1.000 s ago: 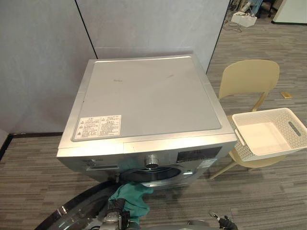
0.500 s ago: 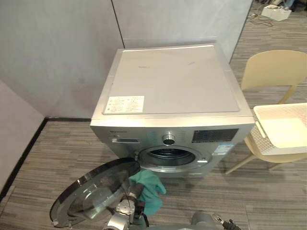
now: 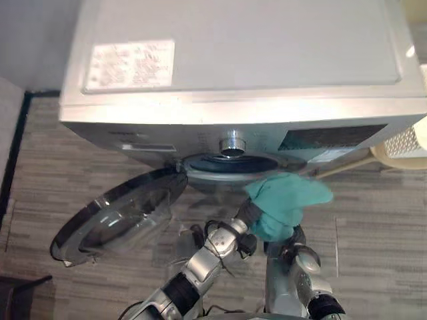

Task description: Pick up the laundry basket with both hands and put the clothes into the washing machine.

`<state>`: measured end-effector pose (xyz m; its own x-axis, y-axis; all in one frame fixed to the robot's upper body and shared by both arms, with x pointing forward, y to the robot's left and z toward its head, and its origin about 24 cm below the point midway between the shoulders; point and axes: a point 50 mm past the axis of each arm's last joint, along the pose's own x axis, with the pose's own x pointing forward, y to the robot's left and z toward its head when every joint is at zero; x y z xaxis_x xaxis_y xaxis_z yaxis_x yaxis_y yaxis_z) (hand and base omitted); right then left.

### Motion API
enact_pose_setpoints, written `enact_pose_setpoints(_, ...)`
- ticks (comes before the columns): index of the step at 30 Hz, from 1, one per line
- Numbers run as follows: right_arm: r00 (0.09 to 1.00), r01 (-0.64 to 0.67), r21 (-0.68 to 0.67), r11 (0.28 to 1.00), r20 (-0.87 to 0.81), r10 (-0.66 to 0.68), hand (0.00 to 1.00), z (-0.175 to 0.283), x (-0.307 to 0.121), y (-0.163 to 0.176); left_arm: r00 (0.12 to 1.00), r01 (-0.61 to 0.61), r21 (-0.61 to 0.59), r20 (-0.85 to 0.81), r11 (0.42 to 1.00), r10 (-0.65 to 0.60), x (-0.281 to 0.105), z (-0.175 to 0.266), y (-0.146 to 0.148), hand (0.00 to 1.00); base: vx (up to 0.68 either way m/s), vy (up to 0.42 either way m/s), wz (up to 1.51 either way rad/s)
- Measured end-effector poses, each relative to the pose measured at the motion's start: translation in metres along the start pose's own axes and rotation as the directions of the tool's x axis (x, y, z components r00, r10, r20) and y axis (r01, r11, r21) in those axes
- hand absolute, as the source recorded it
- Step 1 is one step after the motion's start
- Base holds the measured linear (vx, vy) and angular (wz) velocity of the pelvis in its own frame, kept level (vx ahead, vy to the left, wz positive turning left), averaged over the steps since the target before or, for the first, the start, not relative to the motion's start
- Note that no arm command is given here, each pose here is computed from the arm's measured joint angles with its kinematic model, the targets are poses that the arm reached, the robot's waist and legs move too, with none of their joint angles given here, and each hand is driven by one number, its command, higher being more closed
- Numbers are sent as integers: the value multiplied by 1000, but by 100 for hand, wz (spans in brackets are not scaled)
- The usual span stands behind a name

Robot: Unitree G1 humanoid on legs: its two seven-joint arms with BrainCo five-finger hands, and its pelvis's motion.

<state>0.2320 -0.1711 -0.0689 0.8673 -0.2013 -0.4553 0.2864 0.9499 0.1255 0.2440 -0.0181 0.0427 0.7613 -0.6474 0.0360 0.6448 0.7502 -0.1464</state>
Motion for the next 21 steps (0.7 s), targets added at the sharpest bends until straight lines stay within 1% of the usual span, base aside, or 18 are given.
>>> enact_pose_setpoints(2,998,-20,11,1000,61,19,0,16,3,8,999,-32,24,19,999,32,15,10,7,100,-68,-61,-3)
enact_pose_setpoints(4,991,-36,23,999,127,32,0,33,4,19,990,-132,16,51,991,131,27,23,24,100,-76,-80,-12)
enact_pose_setpoints(5,987,-42,27,999,155,37,0,41,4,23,977,-206,5,64,979,205,33,31,37,100,-64,-68,-16)
enact_pose_setpoints(6,985,-45,32,998,170,39,0,44,4,24,967,-245,0,73,970,244,36,35,45,100,-63,-53,-21)
enact_pose_setpoints(8,976,-41,45,998,215,30,0,56,4,27,918,-380,-23,114,925,380,43,56,74,100,-67,-43,-20)
enact_pose_setpoints(9,974,-38,49,998,224,26,0,58,4,27,902,-411,-34,127,911,412,44,62,80,100,-93,-37,-23)
enact_pose_setpoints(10,968,-39,62,997,251,22,0,66,5,30,863,-475,-59,163,878,478,48,80,95,100,-81,-25,-22)
enact_pose_setpoints(12,958,-49,77,996,285,25,0,73,4,32,828,-514,-95,205,852,522,52,101,108,100,-82,-20,-24)
enact_pose_setpoints(13,951,-60,92,994,309,29,0,79,4,35,795,-543,-126,240,830,557,54,121,119,100,-75,-15,-28)
enact_pose_setpoints(14,947,-66,97,993,319,31,0,82,3,37,781,-552,-136,260,823,567,55,131,124,100,-94,3,-33)
enact_pose_setpoints(15,941,-76,116,990,338,32,0,86,2,38,755,-561,-164,300,812,583,57,153,131,100,-76,21,-27)
enact_pose_setpoints(16,935,-83,135,987,353,30,0,90,1,38,734,-557,-201,334,806,591,59,175,137,100,-63,27,-24)
enact_pose_setpoints(17,933,-83,139,987,360,27,0,91,1,38,724,-554,-220,350,803,595,59,185,139,100,-29,40,-18)
enact_pose_setpoints(18,928,-82,150,985,372,21,0,93,1,36,701,-550,-250,381,797,603,59,206,142,100,-12,39,-12)
enact_pose_setpoints(19,927,-86,160,983,374,21,0,94,0,37,684,-540,-249,427,804,591,58,229,144,100,-9,37,-12)
enact_pose_setpoints(21,927,-84,175,981,374,13,0,93,0,36,655,-518,-271,484,812,580,55,260,143,100,-10,44,-10)
